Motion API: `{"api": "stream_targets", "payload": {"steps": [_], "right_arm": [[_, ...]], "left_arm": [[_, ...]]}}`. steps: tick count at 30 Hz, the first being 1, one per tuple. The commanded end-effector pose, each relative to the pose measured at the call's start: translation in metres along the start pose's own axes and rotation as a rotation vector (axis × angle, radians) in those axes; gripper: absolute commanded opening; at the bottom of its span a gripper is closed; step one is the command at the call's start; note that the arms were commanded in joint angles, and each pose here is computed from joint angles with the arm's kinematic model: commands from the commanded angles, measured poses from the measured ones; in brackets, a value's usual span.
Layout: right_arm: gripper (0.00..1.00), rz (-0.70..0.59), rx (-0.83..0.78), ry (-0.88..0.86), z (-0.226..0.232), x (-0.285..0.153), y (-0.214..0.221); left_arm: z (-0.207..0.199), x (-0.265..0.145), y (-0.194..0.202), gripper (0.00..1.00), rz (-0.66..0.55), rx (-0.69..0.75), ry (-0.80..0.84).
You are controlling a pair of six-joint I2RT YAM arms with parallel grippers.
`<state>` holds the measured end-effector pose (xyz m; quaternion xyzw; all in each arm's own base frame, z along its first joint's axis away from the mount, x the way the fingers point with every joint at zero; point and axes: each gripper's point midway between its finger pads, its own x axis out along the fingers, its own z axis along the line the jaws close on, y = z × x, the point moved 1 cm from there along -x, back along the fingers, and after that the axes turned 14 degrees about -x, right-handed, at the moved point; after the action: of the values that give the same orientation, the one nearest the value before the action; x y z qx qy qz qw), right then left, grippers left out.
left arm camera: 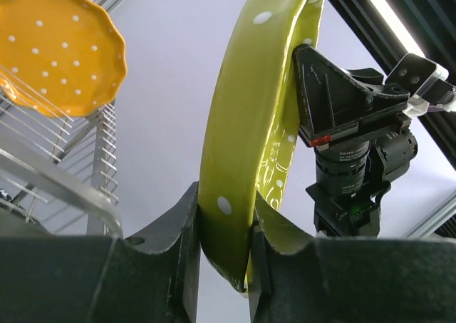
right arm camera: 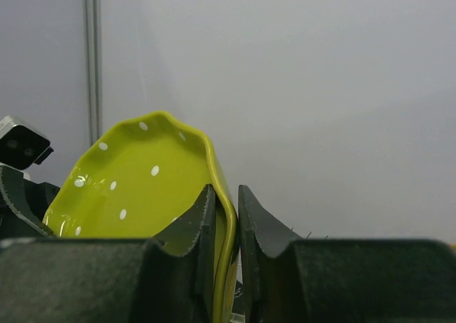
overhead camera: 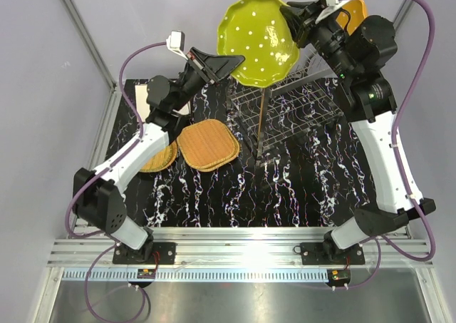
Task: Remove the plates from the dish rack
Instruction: Pass the plate from the right arm to the left, then place the plate on the table
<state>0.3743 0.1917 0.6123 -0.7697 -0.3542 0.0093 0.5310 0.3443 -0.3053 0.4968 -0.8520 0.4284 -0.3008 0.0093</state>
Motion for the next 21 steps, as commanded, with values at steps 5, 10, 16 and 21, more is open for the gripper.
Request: {"api": "stream_targets", "payload": {"steps": [5, 10, 16, 21], "right_arm": [[0.02, -0.122, 0.133, -0.036, 0.01, -0.04, -0.051], [0.55, -0.096, 0.188, -0.086, 0.026, -0.062, -0.046], [0.92, -0.046, 0.201, -0.095, 0.035, -0.085, -0.036], [1.0, 0.0, 0.069, -0.091, 0.034, -0.108, -0.025]], "left_arm": [[-0.056, -0.037, 0.018, 0.0, 0.004, 0.099, 0.076], [-0.063, -0.066, 0.028, 0.0, -0.016, 0.121, 0.042], [-0.067, -0.105, 0.047, 0.0, -0.001, 0.14, -0.003], [-0.034, -0.14, 0.072, 0.0, 0.072, 0.122, -0.123]]}}
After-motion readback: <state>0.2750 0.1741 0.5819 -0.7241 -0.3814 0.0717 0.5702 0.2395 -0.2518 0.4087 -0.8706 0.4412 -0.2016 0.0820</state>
